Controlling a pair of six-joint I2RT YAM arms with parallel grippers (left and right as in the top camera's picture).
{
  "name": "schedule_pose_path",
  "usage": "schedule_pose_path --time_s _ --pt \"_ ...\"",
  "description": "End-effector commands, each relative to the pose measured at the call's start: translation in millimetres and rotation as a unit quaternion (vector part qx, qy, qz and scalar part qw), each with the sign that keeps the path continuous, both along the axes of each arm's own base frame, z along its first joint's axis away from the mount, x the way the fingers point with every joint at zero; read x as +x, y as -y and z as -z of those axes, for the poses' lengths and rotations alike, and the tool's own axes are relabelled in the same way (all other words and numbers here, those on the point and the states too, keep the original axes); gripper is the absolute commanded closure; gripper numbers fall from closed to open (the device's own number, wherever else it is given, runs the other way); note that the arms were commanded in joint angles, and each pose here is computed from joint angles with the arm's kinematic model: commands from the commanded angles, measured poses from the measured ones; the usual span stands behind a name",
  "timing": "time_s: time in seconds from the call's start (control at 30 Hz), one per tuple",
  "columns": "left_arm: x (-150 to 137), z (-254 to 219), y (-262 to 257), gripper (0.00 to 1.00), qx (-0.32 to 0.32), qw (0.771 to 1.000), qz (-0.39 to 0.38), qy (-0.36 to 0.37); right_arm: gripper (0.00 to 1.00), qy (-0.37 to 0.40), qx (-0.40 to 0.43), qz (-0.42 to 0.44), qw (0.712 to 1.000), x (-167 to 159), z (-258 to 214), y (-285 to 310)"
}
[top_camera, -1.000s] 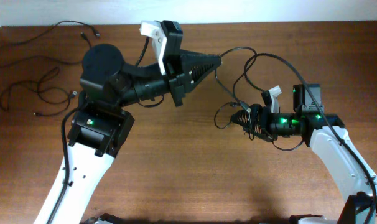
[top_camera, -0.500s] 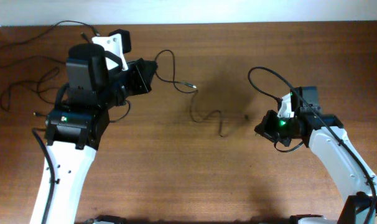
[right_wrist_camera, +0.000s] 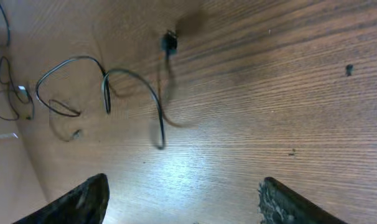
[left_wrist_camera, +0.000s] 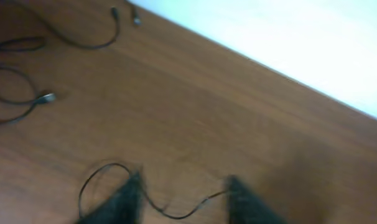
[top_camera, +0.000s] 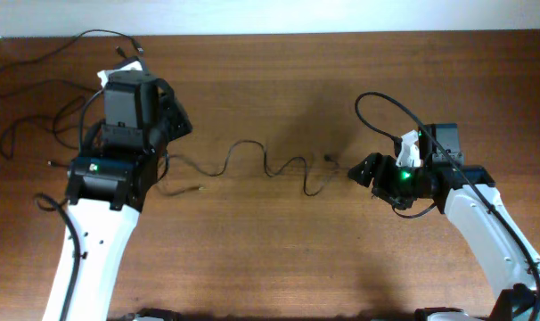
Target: Untangle cables
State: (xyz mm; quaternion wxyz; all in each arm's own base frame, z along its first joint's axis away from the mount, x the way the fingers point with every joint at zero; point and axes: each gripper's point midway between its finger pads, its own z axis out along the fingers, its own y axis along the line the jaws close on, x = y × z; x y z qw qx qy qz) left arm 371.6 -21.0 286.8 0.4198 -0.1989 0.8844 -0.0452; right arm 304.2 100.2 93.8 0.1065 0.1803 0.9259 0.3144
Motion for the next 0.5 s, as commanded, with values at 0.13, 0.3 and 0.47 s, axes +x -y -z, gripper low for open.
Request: schedule_pose_path --time_s 0.13,0.3,0.47 --pt "13.6 47.6 52.8 0.38 -0.036 0.985 0.153 -0.075 0.17 0.009 -0.012 0.003 1.0 0.8 -1.9 2.3" --pt "18.4 107.8 112.6 0.37 0.048 0.931 0.338 -0.131 0.15 0.008 -0.016 0.005 1.0 1.1 -1.1 3.5" --pt "58.7 175.9 116.9 0.27 0.231 0.872 0.404 -0.151 0.1 0.006 -0.025 0.008 1.0 0.6 0.8 6.2"
